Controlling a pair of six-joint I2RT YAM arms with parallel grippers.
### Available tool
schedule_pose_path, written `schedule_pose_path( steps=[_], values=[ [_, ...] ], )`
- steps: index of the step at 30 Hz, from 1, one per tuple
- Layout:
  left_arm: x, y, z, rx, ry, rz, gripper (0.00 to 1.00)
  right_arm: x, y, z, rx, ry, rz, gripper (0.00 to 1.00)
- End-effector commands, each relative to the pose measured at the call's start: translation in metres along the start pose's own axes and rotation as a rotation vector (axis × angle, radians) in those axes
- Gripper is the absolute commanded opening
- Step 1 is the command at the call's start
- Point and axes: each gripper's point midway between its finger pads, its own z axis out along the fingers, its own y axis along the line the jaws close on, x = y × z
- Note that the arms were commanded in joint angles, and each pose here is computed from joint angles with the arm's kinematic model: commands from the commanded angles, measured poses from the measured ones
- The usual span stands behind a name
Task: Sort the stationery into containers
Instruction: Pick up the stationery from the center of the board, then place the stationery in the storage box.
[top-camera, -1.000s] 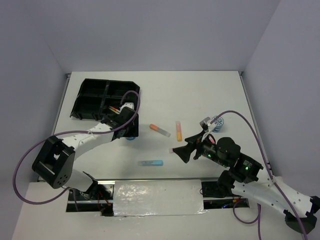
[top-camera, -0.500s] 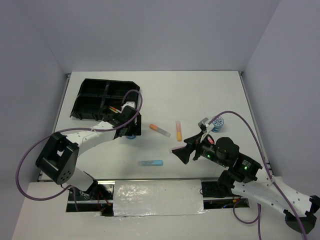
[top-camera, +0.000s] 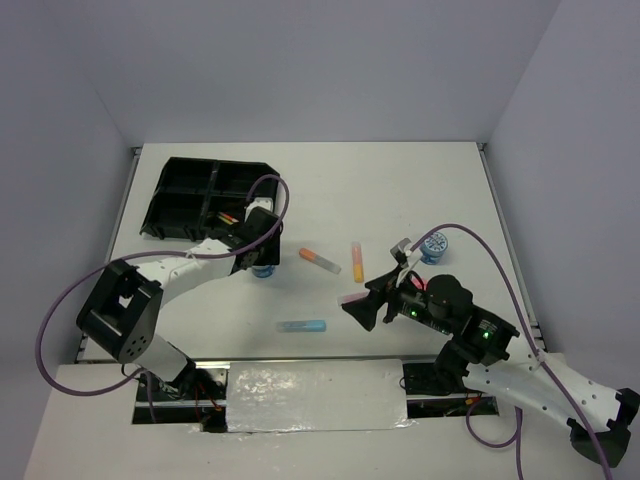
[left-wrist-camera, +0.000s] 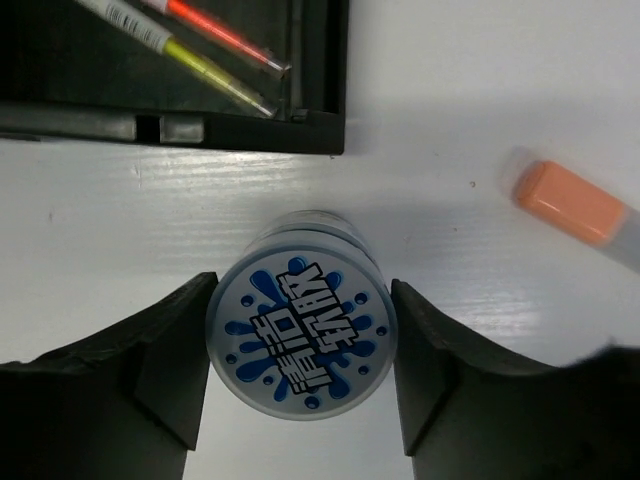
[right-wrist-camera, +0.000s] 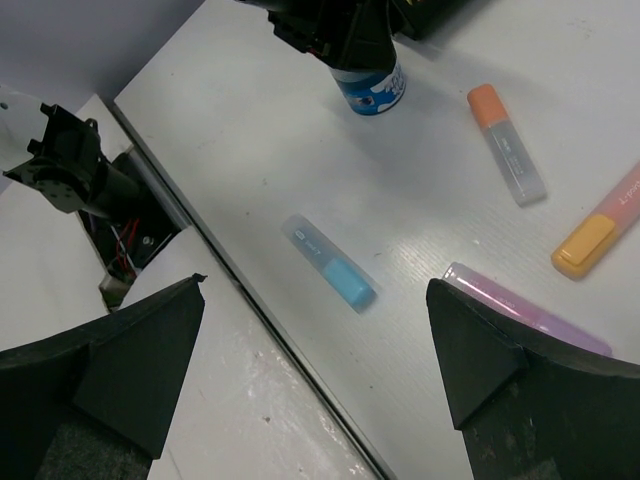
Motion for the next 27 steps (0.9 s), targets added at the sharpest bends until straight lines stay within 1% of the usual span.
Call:
schedule_pose_path(
  steps=[1, 2, 3, 4, 5, 6, 9, 12, 14, 15, 16, 17, 18, 20, 21, 22, 23, 24, 26, 27],
  values=[
    [-0.015, -0.010, 0.000, 0.024, -0.039, 0.005, 0.62, -0.009, 0.006, 0.003, -0.032, -0.041, -0.020, 1.00],
    [-0.015, -0.009, 0.000, 0.023, -0.040, -0.001, 0.53, -0.009, 0.006, 0.003, -0.032, -0.040, -0.021, 1.00],
    [-0.014, -0.009, 0.000, 0.023, -0.035, -0.003, 0.33, -0.009, 0.006, 0.003, -0.034, -0.042, -0.022, 1.00],
    [-0.015, -0.011, -0.002, 0.029, -0.035, -0.004, 0.27, -0.009, 0.006, 0.002, -0.034, -0.042, -0.023, 1.00],
    [-0.012, -0.008, -0.004, 0.018, -0.022, -0.009, 0.24, -0.009, 0.006, 0.002, -0.032, -0.041, -0.025, 1.00],
    [-0.012, -0.009, -0.008, 0.022, -0.027, -0.012, 0.11, -0.009, 0.006, 0.002, -0.033, -0.044, -0.025, 1.00],
    [-0.015, -0.015, -0.027, 0.061, -0.032, -0.013, 0.00, -0.009, 0.005, 0.002, -0.030, -0.047, -0.029, 1.00],
    [-0.023, -0.026, -0.051, 0.119, -0.049, -0.012, 0.00, -0.010, 0.004, 0.002, -0.028, -0.048, -0.032, 1.00],
    [-0.044, -0.034, -0.075, 0.177, -0.102, -0.029, 0.00, -0.010, 0.006, 0.002, -0.035, -0.050, -0.036, 1.00],
    [-0.060, -0.037, -0.093, 0.205, -0.142, -0.048, 0.00, -0.012, 0.006, 0.002, -0.037, -0.057, -0.034, 1.00],
    [-0.069, -0.037, -0.101, 0.212, -0.167, -0.059, 0.00, -0.012, 0.007, 0.002, -0.042, -0.060, -0.033, 1.00],
    [-0.080, -0.036, -0.110, 0.210, -0.196, -0.085, 0.00, -0.012, 0.009, 0.001, -0.049, -0.061, -0.032, 1.00],
    [-0.103, -0.030, -0.122, 0.175, -0.259, -0.120, 0.00, -0.015, 0.011, 0.000, -0.058, -0.075, -0.030, 1.00],
    [-0.121, -0.022, -0.129, 0.131, -0.293, -0.151, 0.00, -0.016, 0.012, -0.002, -0.065, -0.085, -0.028, 1.00],
    [-0.131, -0.013, -0.123, 0.083, -0.305, -0.179, 0.00, -0.019, 0.013, -0.004, -0.069, -0.097, -0.025, 1.00],
    [-0.151, -0.012, -0.128, 0.085, -0.341, -0.199, 0.00, -0.019, 0.011, -0.005, -0.062, -0.101, -0.023, 1.00],
    [-0.163, -0.009, -0.125, 0.081, -0.355, -0.218, 0.00, -0.020, 0.012, -0.006, -0.064, -0.104, -0.023, 1.00],
    [-0.180, 0.000, -0.113, 0.074, -0.351, -0.257, 0.00, -0.018, 0.012, -0.007, -0.063, -0.099, -0.022, 1.00],
    [-0.203, 0.009, -0.099, 0.079, -0.358, -0.299, 0.00, -0.018, 0.012, -0.009, -0.067, -0.103, -0.019, 1.00],
    [-0.224, 0.022, -0.085, 0.041, -0.367, -0.330, 0.00, -0.017, 0.012, -0.010, -0.070, -0.101, -0.016, 1.00]
  ],
)
